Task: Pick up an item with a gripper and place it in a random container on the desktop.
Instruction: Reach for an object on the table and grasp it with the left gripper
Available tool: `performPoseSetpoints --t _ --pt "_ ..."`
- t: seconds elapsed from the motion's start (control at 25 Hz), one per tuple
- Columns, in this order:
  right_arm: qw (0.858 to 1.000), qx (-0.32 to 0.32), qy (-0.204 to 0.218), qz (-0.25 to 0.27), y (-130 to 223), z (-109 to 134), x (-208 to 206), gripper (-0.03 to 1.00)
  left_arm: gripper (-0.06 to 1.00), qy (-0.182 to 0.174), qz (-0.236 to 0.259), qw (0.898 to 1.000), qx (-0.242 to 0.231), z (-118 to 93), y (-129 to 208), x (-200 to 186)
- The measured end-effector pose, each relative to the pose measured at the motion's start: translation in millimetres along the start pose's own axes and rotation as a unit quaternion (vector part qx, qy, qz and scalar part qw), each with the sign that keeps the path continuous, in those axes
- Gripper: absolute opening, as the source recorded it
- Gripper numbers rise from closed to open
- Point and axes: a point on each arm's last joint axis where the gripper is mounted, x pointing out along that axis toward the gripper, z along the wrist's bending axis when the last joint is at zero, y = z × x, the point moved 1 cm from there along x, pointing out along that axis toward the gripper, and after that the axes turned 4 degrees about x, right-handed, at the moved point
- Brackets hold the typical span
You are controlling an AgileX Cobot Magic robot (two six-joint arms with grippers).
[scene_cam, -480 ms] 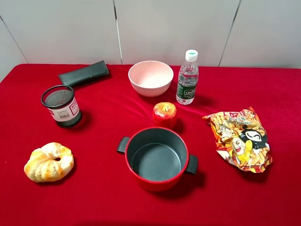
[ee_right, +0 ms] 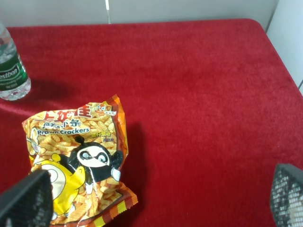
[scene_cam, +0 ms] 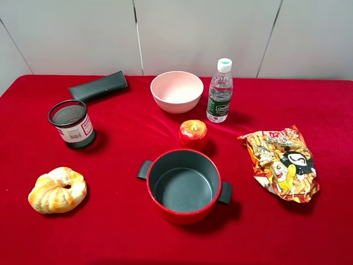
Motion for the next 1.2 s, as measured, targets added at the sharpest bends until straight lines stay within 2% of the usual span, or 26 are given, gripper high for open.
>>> performPoseSetpoints --t 0.4,0.76,1.0,1.2 --pt "1.000 0.000 0.000 0.000 0 0 0 0.69 0.96 0.000 0.000 1.000 -0.001 0 0 0" --pt "1.000 0.000 0.000 0.000 0 0 0 0.69 0.94 0.008 0.005 1.000 -0.030 -1 -3 0" --pt "1.000 0.000 0.000 0.000 0 0 0 0.69 0.94 0.027 0.058 0.998 -0.029 -1 -27 8" --pt "1.000 0.000 0.000 0.000 0 0 0 0.69 0.94 0.049 0.112 0.992 -0.024 -1 -49 22"
